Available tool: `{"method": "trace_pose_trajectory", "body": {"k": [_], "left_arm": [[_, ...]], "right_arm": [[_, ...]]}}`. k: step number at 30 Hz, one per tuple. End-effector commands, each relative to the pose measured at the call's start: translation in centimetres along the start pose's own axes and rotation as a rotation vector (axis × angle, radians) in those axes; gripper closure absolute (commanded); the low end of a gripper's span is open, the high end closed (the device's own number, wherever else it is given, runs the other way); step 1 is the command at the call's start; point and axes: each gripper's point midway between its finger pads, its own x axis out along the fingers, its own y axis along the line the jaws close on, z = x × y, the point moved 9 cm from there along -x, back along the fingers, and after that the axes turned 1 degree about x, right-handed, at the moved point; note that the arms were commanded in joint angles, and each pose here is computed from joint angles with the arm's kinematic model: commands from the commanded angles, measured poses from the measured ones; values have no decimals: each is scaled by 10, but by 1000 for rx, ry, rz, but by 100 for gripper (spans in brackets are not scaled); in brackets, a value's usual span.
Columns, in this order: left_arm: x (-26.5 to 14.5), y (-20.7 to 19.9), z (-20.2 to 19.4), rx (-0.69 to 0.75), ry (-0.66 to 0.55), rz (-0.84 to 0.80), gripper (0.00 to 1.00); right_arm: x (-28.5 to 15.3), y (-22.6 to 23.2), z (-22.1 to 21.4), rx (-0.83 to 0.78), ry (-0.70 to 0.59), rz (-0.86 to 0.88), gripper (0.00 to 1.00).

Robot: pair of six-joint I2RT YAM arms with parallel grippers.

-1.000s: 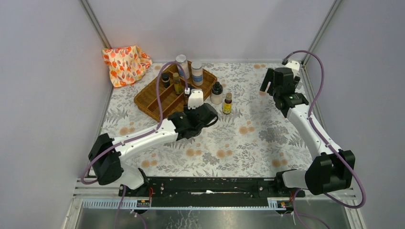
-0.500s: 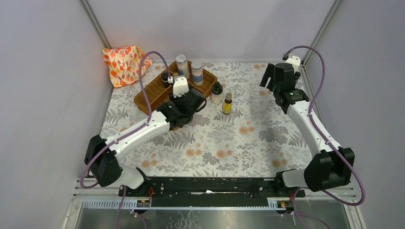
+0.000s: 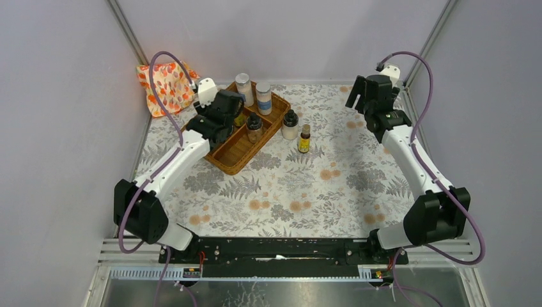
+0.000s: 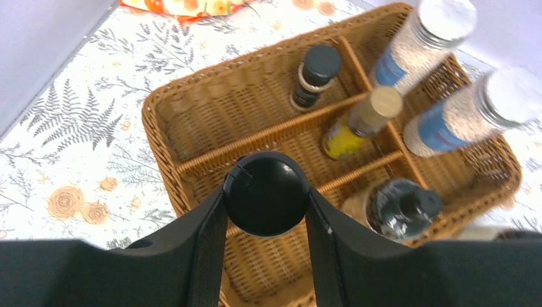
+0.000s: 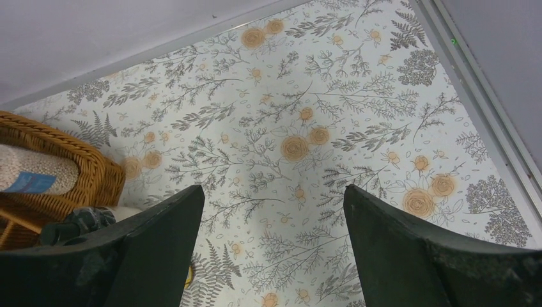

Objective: Organize the condiment bottles
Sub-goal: Place the bottle in the storage box.

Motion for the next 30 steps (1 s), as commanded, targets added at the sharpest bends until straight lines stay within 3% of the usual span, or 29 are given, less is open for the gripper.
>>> {"method": "trace_pose_trajectory", "body": {"k": [1,14,30], "left_arm": [[25,-1,20,-67,-52,18,100],[100,20,19,-119,-3,132,100],[151,20,-2,-120,54,154,100]], "right_arm": [[3,10,17,31,-47,39,13],[19,18,18,12,-40,42,13],[32,23,13,-8,-16,42,13]]}}
